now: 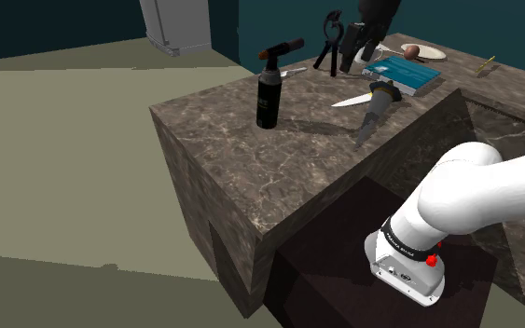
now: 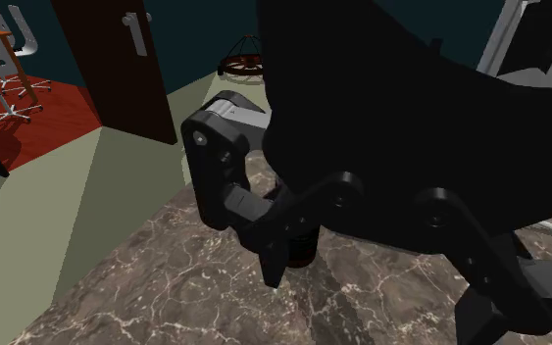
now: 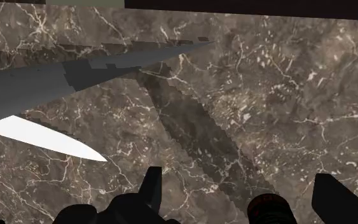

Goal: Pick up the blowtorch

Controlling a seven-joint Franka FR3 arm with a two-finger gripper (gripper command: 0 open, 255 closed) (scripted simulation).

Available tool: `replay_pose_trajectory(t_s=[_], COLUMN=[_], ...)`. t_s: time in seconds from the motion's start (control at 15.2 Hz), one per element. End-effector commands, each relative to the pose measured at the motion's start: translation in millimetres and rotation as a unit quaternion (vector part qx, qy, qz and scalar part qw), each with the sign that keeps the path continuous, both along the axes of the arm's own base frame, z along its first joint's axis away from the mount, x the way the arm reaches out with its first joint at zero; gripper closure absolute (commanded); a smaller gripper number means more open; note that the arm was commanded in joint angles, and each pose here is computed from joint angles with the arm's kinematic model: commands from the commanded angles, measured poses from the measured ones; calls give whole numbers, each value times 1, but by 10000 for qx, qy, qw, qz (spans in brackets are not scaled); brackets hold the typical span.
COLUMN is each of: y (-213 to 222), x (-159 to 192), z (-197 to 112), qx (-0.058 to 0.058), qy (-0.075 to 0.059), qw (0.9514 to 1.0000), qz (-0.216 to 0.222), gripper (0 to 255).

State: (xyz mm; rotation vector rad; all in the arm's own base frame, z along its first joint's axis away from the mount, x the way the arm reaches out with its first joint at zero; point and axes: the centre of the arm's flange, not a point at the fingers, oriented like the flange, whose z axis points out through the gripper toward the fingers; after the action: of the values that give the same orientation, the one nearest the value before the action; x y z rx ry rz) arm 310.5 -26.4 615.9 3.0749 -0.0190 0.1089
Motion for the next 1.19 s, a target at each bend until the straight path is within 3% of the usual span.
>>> replay_pose_trajectory(t_s=[0.0, 0.13, 0.26, 0.4, 0.53, 0.66, 0.79, 0.92, 1.12], y=[0, -1, 2, 8, 18, 32, 48, 68, 102], x=[0, 28, 55, 82, 108, 133, 155, 175, 200], z=[0, 4, 6, 9, 11, 12, 13, 13, 12], qx=[0, -52, -104, -155, -206, -256, -304, -351, -419], qy=[0, 95, 189, 282, 374, 464, 553, 638, 761], qw=[10000, 9977, 9906, 9790, 9627, 9419, 9168, 8873, 8353], qz=[0, 676, 1348, 2015, 2671, 3316, 3944, 4555, 5429], gripper=[0, 0, 0, 0, 0, 0, 0, 0, 0])
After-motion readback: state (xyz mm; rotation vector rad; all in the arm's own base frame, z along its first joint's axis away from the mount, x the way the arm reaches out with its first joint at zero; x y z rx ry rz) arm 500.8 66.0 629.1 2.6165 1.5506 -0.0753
